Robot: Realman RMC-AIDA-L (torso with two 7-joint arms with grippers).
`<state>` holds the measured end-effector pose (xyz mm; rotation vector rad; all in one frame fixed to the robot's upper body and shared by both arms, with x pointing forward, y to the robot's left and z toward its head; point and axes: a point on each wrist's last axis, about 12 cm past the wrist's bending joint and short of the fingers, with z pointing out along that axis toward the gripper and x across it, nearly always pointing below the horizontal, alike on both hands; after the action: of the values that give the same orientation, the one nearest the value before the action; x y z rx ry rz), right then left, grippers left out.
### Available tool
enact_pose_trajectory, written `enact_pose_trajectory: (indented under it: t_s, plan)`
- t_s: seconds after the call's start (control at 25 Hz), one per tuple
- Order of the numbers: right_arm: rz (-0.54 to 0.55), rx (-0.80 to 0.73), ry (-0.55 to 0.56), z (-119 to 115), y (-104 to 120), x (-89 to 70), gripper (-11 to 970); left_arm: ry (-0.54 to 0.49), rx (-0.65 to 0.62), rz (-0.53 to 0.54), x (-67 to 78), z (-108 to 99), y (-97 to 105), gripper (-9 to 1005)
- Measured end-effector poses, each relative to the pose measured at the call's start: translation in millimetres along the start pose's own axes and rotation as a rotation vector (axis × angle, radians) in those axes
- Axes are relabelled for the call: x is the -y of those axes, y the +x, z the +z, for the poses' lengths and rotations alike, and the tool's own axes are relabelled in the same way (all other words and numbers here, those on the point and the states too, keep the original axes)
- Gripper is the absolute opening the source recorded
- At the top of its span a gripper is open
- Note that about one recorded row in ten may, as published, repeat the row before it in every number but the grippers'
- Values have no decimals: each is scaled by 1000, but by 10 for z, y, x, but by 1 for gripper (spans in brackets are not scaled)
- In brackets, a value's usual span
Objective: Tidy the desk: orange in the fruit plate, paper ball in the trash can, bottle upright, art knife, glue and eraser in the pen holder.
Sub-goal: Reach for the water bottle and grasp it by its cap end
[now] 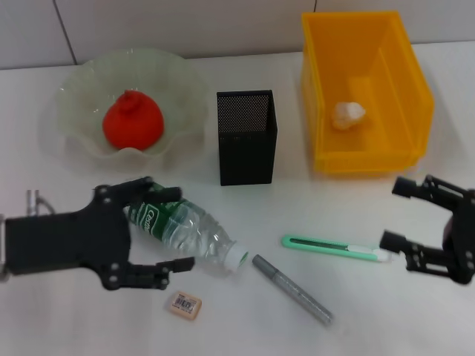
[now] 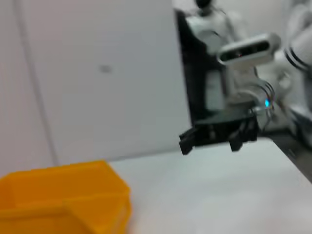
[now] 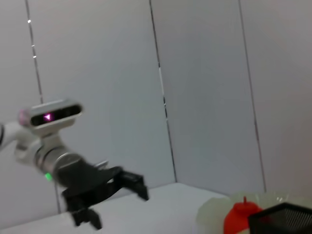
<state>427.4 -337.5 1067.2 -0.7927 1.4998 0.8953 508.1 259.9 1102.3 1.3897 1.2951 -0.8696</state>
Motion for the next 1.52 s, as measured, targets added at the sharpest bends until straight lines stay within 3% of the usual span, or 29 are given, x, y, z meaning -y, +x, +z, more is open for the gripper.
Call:
enact_pose_trajectory:
  t_s: [0.32,0.52,0.56,0.76,0.8,0.92,1.04,1.24,1.52]
  plan:
    - [-131,44,90,-92,309,-289,816,179,-130,157,-378,310,-289,846]
    - [-24,-29,77,-114,440,-350,817,305,-272,214,-540,576,-419,846]
    - [-8,-55,72,-110,458,-336,817,344,-336,237,-584,720,-455,846]
    - [32,-96,62,-97,452,-280,817,387,-418,289,-610,907,-500,846]
    - [47,-111,61,-99,442,-253,817,416,-469,349,-606,1039,-548,846]
    - [58,-128,61,-109,433,-230,817,436,-501,406,-594,1133,-586,846]
    - [76,-150,58,-133,434,-225,816,480,-590,532,-551,1307,-657,845]
    - [97,-151,67,-140,457,-253,816,532,-653,631,-543,1459,-750,845]
    - [107,-147,67,-131,472,-271,817,592,-750,700,-482,1583,-725,845]
